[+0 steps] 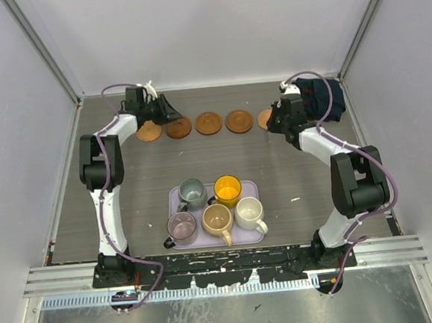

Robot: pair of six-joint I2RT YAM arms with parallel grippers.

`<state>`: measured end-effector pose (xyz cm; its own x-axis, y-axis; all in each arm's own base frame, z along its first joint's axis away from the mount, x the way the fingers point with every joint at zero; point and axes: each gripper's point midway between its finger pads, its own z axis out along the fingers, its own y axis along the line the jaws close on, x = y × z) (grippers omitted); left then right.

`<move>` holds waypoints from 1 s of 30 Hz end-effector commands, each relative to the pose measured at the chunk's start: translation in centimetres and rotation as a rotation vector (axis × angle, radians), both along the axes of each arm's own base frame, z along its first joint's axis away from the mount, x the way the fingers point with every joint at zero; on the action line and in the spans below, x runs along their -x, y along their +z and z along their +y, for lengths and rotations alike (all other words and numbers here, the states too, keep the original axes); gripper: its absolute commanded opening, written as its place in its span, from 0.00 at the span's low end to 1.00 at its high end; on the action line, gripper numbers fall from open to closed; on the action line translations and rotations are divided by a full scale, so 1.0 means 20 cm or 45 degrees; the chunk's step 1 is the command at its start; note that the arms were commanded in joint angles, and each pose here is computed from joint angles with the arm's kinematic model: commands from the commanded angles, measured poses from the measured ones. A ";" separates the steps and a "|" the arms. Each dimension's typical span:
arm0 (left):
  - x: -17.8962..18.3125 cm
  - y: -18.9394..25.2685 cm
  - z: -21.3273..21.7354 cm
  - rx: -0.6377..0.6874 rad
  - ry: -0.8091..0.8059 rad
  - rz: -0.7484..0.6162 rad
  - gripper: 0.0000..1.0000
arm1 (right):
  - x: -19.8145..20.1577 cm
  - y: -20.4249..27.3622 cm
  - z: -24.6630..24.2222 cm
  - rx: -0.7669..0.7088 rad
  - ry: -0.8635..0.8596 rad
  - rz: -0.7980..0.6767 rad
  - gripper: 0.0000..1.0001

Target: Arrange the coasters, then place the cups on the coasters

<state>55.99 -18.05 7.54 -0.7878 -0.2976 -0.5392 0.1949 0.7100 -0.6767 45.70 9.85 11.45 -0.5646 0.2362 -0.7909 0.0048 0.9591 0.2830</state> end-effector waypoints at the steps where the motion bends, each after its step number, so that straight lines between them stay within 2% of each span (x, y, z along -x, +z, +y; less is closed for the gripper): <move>1: -0.09 0.62 0.04 0.069 -0.015 -0.356 0.36 | -0.15 0.25 -0.03 0.033 -0.047 -0.200 0.10; 2: -0.08 0.64 0.05 0.068 -0.011 -0.368 0.36 | -0.16 0.28 -0.03 0.036 -0.062 -0.217 0.13; 3: -0.07 0.67 0.07 0.068 -0.004 -0.385 0.37 | -0.16 0.30 -0.04 0.032 -0.078 -0.239 0.24; 6: -0.01 0.70 0.14 0.057 0.024 -0.412 0.38 | -0.18 0.38 -0.10 -0.018 -0.147 -0.304 0.74; 7: 0.02 0.73 0.16 0.047 0.034 -0.430 0.39 | -0.18 0.41 -0.11 -0.050 -0.156 -0.324 0.84; 8: 0.05 0.73 0.19 0.032 0.046 -0.439 0.39 | -0.18 0.43 -0.13 -0.076 -0.158 -0.331 0.88; 12: 0.20 0.65 0.27 -0.089 0.089 -0.423 0.40 | -0.17 0.46 -0.18 -0.156 -0.152 -0.331 0.89; 18: 0.42 0.58 0.36 -0.234 0.136 -0.413 0.44 | -0.06 0.40 -0.31 -0.094 -0.246 -0.310 0.89; 24: 0.60 0.57 0.38 -0.229 0.187 -0.410 0.46 | 0.04 0.37 -0.36 -0.033 -0.271 -0.280 0.86; 30: 0.80 0.47 0.36 -0.215 0.206 -0.360 0.51 | 0.17 0.35 -0.31 -0.095 -0.214 -0.248 0.82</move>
<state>40.71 -10.56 15.08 -0.6181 -0.2867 -0.7319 0.2055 0.8398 -0.5025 43.66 3.30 16.48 -0.3844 0.3646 -0.8481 0.1403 0.9311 0.3367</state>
